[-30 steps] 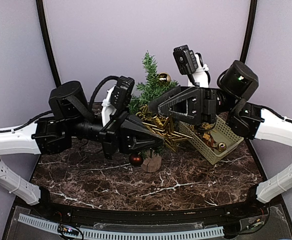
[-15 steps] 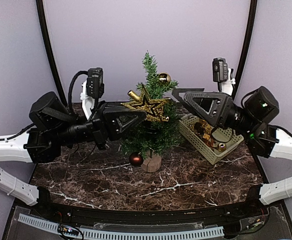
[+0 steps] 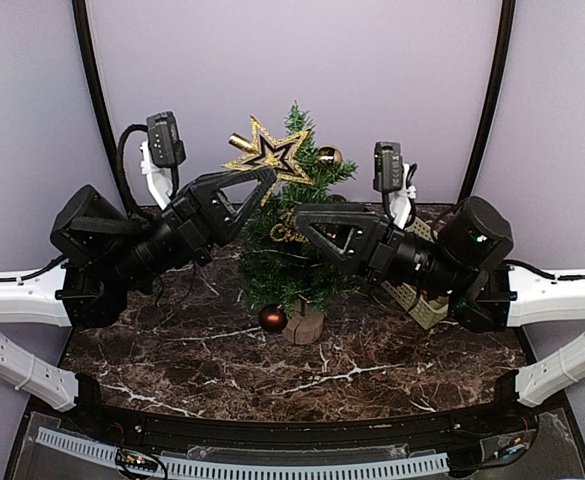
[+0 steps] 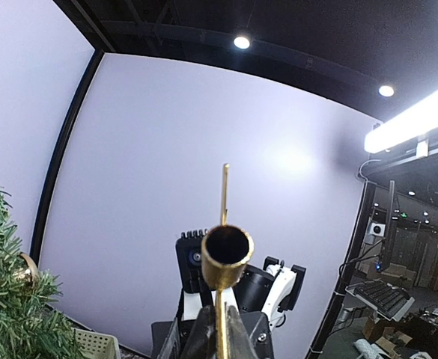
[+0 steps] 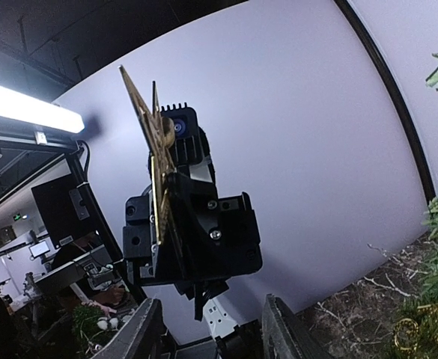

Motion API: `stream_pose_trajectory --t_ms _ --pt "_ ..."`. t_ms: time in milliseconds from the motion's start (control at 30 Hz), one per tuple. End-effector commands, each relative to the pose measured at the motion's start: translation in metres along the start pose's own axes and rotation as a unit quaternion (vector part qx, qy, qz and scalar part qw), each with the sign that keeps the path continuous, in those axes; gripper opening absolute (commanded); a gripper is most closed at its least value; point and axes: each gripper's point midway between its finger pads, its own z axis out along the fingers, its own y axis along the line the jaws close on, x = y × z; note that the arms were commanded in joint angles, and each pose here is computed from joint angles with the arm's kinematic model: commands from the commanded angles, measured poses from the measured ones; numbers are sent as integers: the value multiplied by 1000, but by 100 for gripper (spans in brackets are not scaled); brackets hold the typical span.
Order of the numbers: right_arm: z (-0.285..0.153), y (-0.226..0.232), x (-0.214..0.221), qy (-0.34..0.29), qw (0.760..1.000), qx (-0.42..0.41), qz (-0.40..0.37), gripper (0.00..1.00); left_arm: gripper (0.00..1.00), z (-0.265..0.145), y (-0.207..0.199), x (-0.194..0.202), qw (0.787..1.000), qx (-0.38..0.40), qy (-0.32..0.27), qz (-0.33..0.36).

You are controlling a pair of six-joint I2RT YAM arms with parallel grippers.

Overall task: Decorate the small christmas tree
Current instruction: Pass from the left arm to the right, then pass from the right arm to the left

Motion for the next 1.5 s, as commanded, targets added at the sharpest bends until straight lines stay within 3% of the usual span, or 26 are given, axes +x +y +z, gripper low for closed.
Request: stream_pose_trajectory --t_ms 0,267,433,567,700,833,900,933,1000,1067,1167,1300,1467 --pt "14 16 -37 -58 998 -18 -34 44 0 -2 -5 -12 999 11 -28 -21" --pt "20 24 -48 -80 995 -32 -54 43 0 -1 -5 -4 999 17 -21 -37" --pt "17 28 -57 -98 993 -36 -61 37 0 0 -5 -1 999 19 -18 -43" --pt "21 28 -59 -100 992 -35 -63 23 0 0 -4 1 999 20 -17 -46" --pt "22 24 -62 -104 992 -23 -62 2 0 0 -5 3 999 21 -12 -47" --pt "20 23 -64 -103 992 -14 -65 0 1 -2 -1 8 999 10 1 -48" --pt "19 16 -62 -82 994 15 -71 0 23 -5 0 10 999 1 15 -46" --pt "18 12 -62 -65 994 36 -81 0 44 -8 1 12 998 -8 30 -45" --pt "13 5 -63 -26 992 76 -99 0 66 -16 7 14 997 -37 59 -42" --pt "4 4 -65 19 988 105 -111 0 77 -28 17 16 992 -82 90 -35" --pt "-10 3 -57 100 979 134 -115 0 84 -52 28 7 984 -136 117 -21" --pt "-25 12 -44 198 965 139 -105 0 89 -83 39 17 960 -194 204 5" --pt "-30 18 -17 311 939 124 -77 0 91 -87 33 14 938 -200 282 34"
